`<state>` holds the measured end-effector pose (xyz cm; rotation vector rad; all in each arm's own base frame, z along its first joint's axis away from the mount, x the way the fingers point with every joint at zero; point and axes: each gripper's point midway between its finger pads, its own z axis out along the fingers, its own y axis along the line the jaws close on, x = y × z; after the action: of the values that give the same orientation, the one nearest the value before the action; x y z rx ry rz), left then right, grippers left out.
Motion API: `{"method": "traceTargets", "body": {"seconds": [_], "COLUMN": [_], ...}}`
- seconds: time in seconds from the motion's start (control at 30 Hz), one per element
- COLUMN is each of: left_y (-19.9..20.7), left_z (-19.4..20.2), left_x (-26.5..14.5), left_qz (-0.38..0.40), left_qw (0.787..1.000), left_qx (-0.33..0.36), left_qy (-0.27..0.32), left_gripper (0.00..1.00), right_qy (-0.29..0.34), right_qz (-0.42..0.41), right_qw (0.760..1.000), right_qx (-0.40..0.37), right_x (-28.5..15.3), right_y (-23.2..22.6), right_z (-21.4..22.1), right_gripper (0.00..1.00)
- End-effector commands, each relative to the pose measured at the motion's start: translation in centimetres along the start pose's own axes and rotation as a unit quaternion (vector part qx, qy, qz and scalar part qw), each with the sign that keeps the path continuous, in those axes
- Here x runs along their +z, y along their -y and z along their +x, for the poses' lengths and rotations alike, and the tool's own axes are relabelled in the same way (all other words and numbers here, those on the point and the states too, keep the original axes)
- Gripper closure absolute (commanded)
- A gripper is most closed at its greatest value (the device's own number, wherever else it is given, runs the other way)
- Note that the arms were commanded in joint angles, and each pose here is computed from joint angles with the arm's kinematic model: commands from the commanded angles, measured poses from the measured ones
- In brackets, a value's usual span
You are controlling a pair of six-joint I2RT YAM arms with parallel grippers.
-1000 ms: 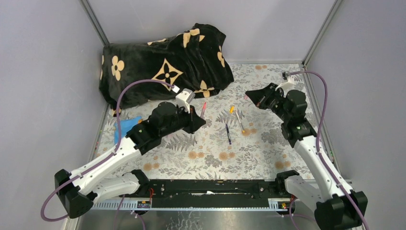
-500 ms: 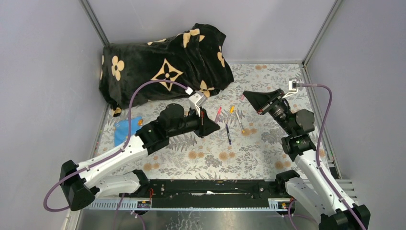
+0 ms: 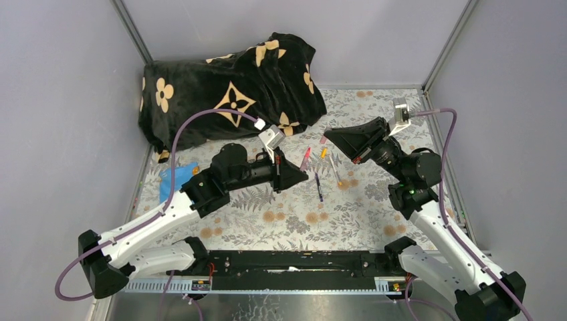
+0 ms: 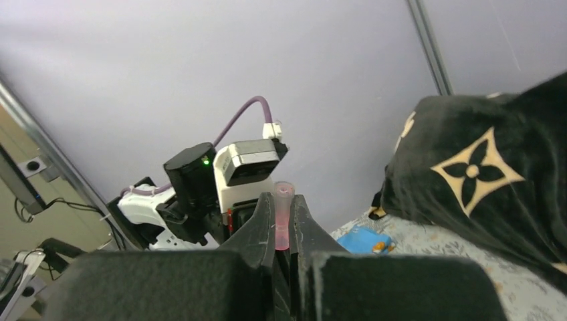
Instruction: Insert the pens into the pen caps
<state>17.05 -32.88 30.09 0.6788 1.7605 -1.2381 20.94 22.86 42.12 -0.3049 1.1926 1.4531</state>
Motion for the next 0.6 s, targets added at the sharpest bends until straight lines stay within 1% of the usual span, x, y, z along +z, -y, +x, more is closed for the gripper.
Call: {"method": "traceTargets", "body": {"seconds": [0.0, 0.2, 0.4, 0.57], "left_y": [2.4, 3.3, 4.2, 4.7], "left_z": [-3.0, -4.0, -3.8, -3.6], "left_x": [-1.0, -1.7, -1.7, -1.8], "left_qz": [0.044, 0.060, 0.088, 0.101], "left_qw": [0.996, 0.992, 0.990, 0.988], "left_qx": [0.051, 0.081, 0.092, 0.099], "left_qy": [0.052, 0.069, 0.063, 0.054], "left_gripper": [1.00, 1.00, 1.00, 1.00], "right_qy": [0.005, -0.015, -0.008, -0.004], "right_qz": [-0.053, -0.068, -0.081, -0.077], "right_qw": [0.997, 0.996, 0.996, 0.997], "right_qx": [-0.048, -0.050, -0.043, -0.028], "right_x": [1.0, 1.3, 1.2, 1.2], "right_y": [-3.6, -4.5, -5.0, -4.6], "right_z": [-1.6, -1.5, -1.7, -1.4], "right_gripper": [1.00, 1.00, 1.00, 1.00]}}
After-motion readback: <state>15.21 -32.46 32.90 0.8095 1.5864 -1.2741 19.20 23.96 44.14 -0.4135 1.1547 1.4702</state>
